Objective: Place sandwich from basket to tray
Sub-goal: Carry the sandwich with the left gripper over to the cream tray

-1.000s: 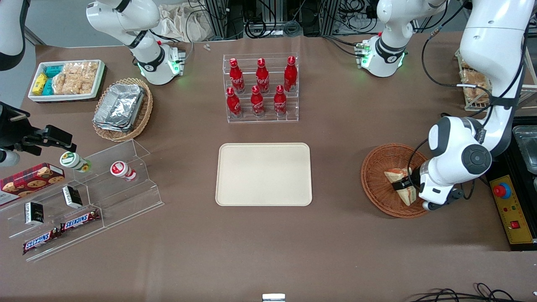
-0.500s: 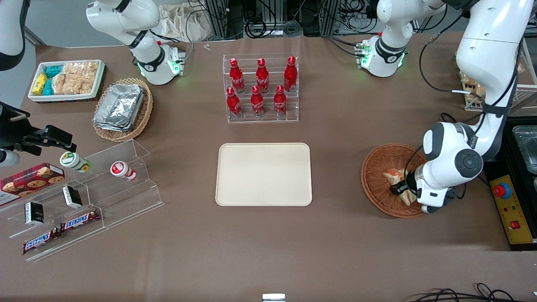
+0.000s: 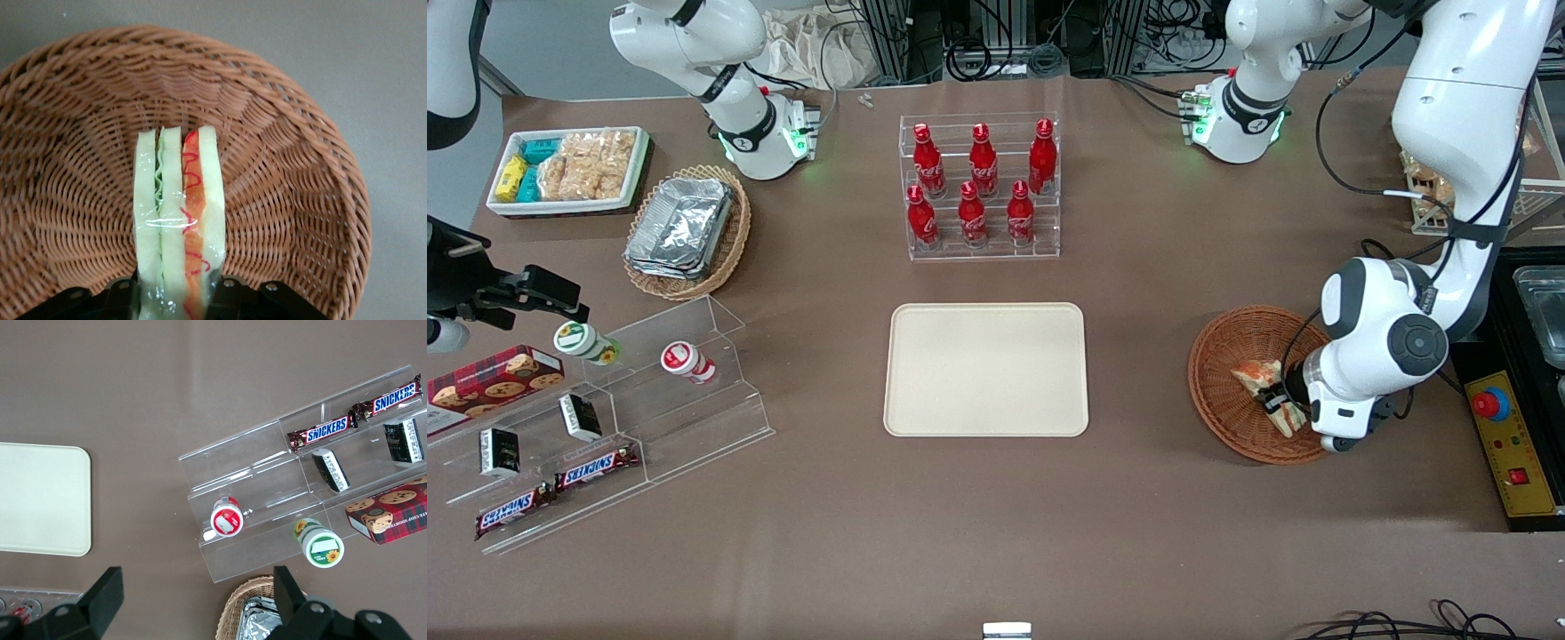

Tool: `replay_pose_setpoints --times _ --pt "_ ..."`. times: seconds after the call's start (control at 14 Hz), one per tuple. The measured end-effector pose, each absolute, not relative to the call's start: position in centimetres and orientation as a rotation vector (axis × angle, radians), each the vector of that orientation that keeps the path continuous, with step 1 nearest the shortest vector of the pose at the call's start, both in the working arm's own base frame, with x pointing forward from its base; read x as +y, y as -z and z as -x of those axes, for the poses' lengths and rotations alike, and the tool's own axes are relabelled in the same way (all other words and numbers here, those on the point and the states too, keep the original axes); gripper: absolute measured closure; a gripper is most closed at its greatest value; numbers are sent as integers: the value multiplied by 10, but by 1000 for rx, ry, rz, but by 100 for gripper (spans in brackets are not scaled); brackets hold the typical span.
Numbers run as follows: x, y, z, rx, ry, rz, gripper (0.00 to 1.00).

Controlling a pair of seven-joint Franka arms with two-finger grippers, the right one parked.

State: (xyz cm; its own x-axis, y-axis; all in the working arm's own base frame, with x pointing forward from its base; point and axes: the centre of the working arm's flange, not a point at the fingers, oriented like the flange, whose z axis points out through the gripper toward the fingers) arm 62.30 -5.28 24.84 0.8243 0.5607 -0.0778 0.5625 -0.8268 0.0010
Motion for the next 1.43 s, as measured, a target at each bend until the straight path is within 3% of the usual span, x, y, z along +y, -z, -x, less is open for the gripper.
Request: replay_pose_setpoints --times 0.14,0.5,0.64,1.07,1.43 --pt "-64 -279 -626 895 120 -2999 81" --pt "-131 -427 -624 739 150 -3075 81" --pt "-171 -463 -616 638 129 -3076 81" --pt "-275 -469 -583 408 129 -3062 81" --pt "-340 -411 -572 255 190 -3030 81"
